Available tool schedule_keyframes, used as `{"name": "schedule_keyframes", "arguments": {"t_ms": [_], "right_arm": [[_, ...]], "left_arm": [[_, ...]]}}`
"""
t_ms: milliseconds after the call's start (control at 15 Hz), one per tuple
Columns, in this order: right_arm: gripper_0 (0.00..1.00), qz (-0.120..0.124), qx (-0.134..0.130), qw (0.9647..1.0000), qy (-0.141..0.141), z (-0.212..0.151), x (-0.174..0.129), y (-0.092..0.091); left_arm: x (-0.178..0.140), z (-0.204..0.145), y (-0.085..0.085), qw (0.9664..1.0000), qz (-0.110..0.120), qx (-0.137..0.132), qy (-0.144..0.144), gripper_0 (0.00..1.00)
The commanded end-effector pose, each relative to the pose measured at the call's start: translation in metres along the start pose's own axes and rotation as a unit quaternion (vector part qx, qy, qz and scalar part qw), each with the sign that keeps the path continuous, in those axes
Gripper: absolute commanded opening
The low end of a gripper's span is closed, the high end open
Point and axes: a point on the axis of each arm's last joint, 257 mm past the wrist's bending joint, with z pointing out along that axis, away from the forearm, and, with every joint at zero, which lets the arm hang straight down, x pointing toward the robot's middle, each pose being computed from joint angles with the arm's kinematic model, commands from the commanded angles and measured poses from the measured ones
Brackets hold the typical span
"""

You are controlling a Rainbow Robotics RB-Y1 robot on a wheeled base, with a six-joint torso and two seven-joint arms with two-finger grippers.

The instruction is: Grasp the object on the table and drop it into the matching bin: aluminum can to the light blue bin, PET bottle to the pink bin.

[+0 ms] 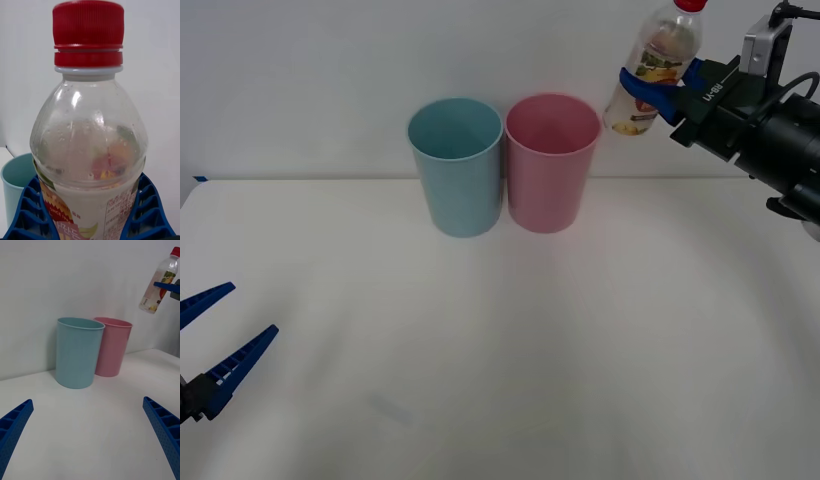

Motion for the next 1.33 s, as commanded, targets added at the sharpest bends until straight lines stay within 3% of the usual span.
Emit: {"name": "schedule_keyframes", "arguments": {"t_ms": [67, 333, 800, 1200, 1267, 1333], "right_arm": [[0.00, 0.005, -0.009, 1.0000, 0.001, 0.008, -0.001, -0.008], [0.00, 0.015, -0.028, 0.9995, -0.004, 0.040, 0.000, -0.004], [0.00, 0.027, -0.034, 0.9990, 0.009, 0.096, 0.018, 0.012], [0.00, 0.026, -0.039, 0.9988, 0.014, 0.108, 0.023, 0.019], [0.03, 0.026, -0.039, 0.9988, 0.014, 0.108, 0.023, 0.019], [0.18, 0.027, -0.039, 0.9988, 0.014, 0.108, 0.023, 0.019]], "left_arm": [[0.000, 0.000, 0.000, 1.0000, 0.000, 0.000, 0.000, 1.00], [0.000, 0.000, 0.000, 1.0000, 0.000, 0.000, 0.000, 1.00], [0.000, 0.000, 0.000, 1.0000, 0.000, 0.000, 0.000, 1.00], [0.000, 0.000, 0.000, 1.0000, 0.000, 0.000, 0.000, 1.00], [0.000, 0.000, 0.000, 1.0000, 0.000, 0.000, 0.000, 1.00], [0.000, 0.000, 0.000, 1.0000, 0.000, 0.000, 0.000, 1.00]]}}
